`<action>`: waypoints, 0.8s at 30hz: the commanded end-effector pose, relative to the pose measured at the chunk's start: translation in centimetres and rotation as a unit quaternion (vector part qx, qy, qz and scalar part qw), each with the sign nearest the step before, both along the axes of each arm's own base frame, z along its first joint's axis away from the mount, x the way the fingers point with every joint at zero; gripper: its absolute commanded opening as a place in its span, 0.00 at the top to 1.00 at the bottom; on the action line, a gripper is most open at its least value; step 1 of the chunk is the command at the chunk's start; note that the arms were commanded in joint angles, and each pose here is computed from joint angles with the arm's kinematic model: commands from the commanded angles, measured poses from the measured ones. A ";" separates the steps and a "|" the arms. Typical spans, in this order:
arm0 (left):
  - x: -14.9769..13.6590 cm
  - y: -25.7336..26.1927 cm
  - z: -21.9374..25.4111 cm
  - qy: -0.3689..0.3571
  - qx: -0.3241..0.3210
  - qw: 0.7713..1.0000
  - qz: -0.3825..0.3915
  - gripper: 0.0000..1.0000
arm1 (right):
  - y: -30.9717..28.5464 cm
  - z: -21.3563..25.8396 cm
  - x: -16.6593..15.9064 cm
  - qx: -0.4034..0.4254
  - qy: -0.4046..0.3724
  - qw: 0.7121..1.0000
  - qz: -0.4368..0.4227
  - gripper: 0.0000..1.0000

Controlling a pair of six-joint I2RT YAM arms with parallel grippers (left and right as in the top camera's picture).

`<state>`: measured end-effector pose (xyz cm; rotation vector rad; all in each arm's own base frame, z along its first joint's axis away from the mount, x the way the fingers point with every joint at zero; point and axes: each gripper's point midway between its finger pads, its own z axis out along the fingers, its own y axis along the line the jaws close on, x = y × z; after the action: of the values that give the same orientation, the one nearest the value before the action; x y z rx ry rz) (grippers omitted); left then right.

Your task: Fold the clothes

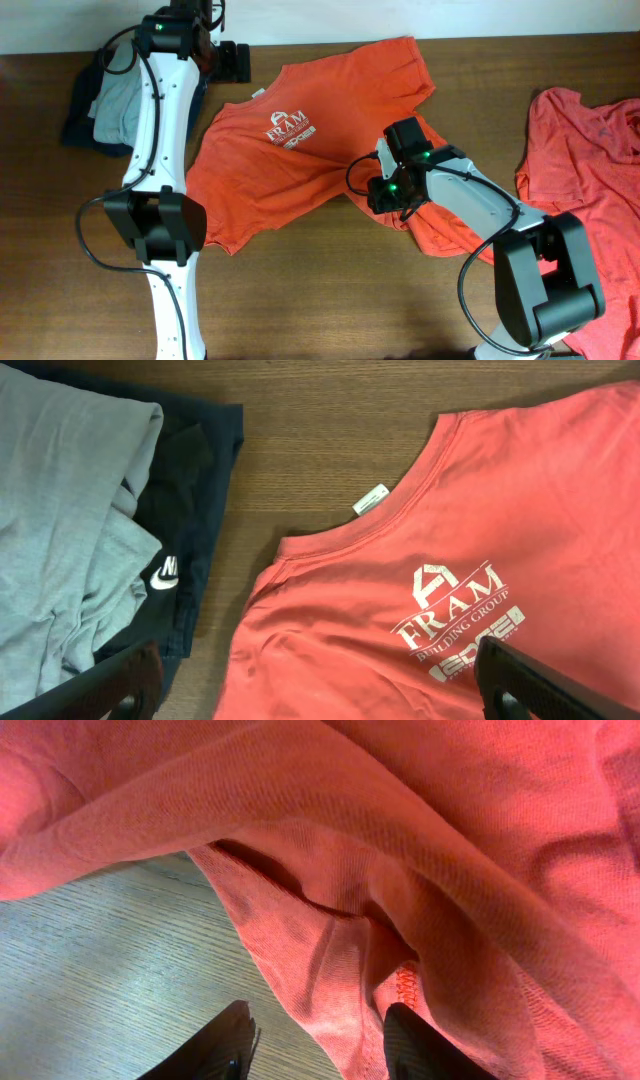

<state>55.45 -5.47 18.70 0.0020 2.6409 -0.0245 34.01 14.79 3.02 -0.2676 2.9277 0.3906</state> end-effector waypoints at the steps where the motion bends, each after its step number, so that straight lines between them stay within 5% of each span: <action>1: -0.1 0.2 1.9 -0.020 0.000 1.000 0.005 0.01 | -0.2 -0.4 0.0 -0.010 0.001 1.000 -0.001 0.52; 24: 0.0 0.2 1.9 -0.020 0.000 1.000 0.004 0.01 | -0.5 -1.0 0.2 -0.019 0.001 1.000 -0.005 0.52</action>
<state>55.45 -5.47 18.70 0.0020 2.6409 -0.0245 34.35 14.58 2.82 -0.2642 2.9205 0.3660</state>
